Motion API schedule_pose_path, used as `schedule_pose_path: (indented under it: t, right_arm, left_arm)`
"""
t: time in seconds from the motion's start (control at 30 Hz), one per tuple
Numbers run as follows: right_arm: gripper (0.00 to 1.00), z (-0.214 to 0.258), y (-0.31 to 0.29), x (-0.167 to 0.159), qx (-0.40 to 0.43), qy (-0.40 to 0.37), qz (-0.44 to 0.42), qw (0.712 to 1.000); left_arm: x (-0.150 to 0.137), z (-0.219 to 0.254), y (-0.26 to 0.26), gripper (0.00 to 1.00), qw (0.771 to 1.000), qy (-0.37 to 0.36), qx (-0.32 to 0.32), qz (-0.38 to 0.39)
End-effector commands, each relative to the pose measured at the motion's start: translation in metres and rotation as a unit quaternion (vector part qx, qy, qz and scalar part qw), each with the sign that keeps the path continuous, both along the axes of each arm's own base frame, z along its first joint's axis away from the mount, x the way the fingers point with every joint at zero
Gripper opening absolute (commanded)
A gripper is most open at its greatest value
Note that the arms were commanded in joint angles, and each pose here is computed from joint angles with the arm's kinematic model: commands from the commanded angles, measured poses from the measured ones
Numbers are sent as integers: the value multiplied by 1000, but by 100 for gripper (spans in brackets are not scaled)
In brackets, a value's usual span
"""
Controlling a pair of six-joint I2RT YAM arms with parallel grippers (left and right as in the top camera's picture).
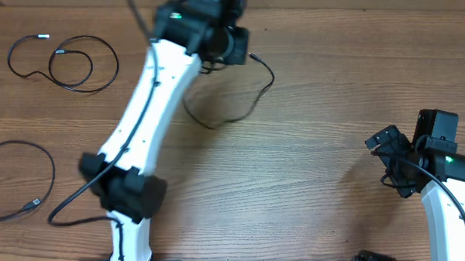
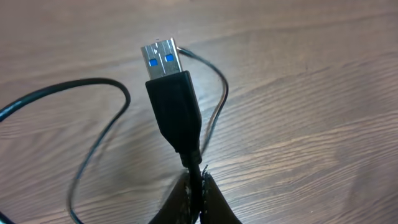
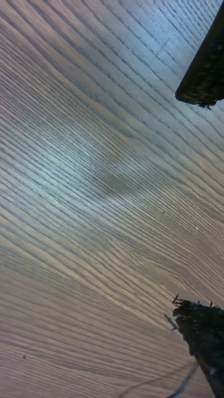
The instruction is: Untangle cables
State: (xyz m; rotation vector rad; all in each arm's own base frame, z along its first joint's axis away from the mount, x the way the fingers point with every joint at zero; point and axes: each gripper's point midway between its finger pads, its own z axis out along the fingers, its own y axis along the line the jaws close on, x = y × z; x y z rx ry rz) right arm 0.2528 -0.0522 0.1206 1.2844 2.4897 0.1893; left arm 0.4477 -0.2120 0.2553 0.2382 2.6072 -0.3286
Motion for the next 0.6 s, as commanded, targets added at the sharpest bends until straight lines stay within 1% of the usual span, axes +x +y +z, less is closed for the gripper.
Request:
schedule_pose_path:
  t: [0.0, 0.03, 0.2, 0.33, 0.43, 0.47, 0.57]
  right_arm:
    - [100, 9, -2, 3, -1, -16, -5, 1000]
    - [100, 9, -2, 3, -1, -16, -5, 1000]
    - [100, 9, -2, 3, -1, -16, -6, 1000]
    - [100, 9, -2, 3, -1, -16, -5, 1000]
    - [100, 9, -2, 4, -1, -16, -5, 1000]
    - [100, 9, -1, 4, 2, -18, -4, 1000]
    - [100, 10, 5, 8, 18, -25, 3, 1000]
  left_arm:
    - [8, -59, -32, 4, 999, 44, 24, -2]
    - [7, -74, -45, 4, 998, 53, 25, -13]
    - [6, -111, -82, 4, 997, 67, 24, -41]
    - [4, -125, -98, 4, 996, 64, 32, -53]
    - [7, -125, -101, 4, 997, 57, 31, -52]
    - [9, -123, -104, 6, 997, 54, 20, -48]
    - [16, -118, -115, 15, 998, 41, -7, -46]
